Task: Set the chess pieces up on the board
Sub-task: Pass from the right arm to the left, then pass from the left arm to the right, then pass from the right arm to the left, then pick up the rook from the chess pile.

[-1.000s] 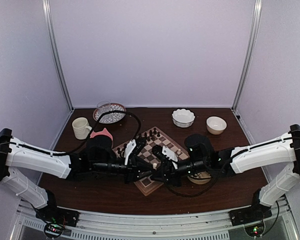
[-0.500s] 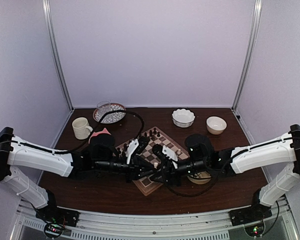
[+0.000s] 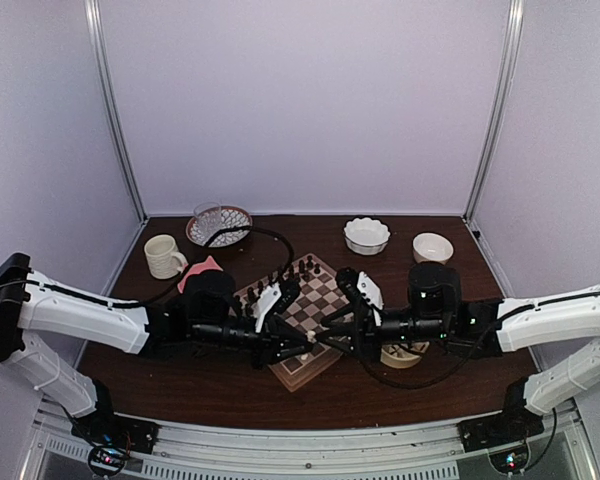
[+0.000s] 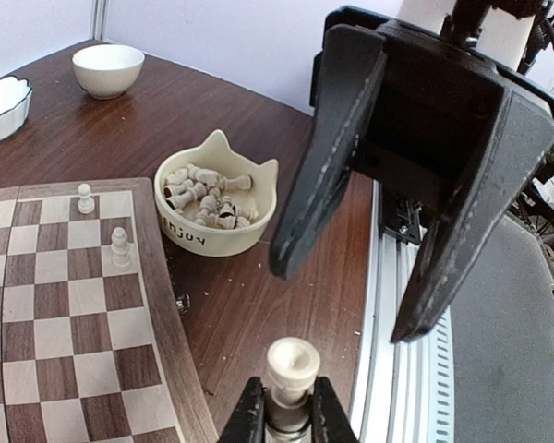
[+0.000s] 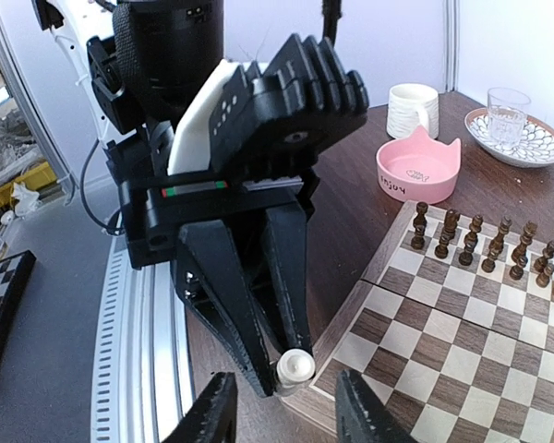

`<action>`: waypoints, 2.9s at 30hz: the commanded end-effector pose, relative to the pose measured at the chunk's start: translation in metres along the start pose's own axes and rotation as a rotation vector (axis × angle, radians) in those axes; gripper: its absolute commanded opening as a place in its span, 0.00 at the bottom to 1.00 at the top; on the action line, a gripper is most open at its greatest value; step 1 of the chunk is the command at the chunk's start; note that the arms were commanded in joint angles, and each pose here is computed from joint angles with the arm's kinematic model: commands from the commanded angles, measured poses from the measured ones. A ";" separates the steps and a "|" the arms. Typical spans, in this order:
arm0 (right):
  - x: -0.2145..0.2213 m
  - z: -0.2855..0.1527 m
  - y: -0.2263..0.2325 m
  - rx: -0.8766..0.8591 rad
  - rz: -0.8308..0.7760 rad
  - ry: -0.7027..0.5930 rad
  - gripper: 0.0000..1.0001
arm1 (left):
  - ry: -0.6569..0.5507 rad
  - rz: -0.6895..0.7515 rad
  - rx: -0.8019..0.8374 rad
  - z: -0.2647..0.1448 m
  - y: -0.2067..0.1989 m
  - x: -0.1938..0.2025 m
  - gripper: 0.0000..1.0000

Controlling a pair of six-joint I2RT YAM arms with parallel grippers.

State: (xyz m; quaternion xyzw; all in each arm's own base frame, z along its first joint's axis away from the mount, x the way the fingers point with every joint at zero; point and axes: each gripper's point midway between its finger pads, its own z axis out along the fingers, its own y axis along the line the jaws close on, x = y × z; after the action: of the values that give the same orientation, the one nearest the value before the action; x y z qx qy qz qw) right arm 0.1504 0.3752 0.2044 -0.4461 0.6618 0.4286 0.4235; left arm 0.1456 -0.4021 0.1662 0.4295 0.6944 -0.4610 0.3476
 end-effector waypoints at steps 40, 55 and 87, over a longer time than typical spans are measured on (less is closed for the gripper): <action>0.008 0.022 0.007 -0.090 0.046 0.062 0.09 | -0.026 0.051 0.059 0.006 -0.011 -0.015 0.09; 0.005 0.014 -0.006 0.001 0.032 0.039 0.00 | -0.016 0.059 0.064 0.005 -0.011 -0.009 0.54; 0.002 0.011 -0.003 -0.012 0.038 0.017 0.29 | 0.021 0.054 0.080 0.014 -0.011 -0.006 0.00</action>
State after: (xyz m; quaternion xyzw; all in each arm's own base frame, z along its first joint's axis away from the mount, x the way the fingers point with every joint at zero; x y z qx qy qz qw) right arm 0.1548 0.3831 0.1966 -0.4394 0.6750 0.4336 0.4040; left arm 0.1378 -0.4119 0.1557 0.4619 0.6863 -0.4631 0.3181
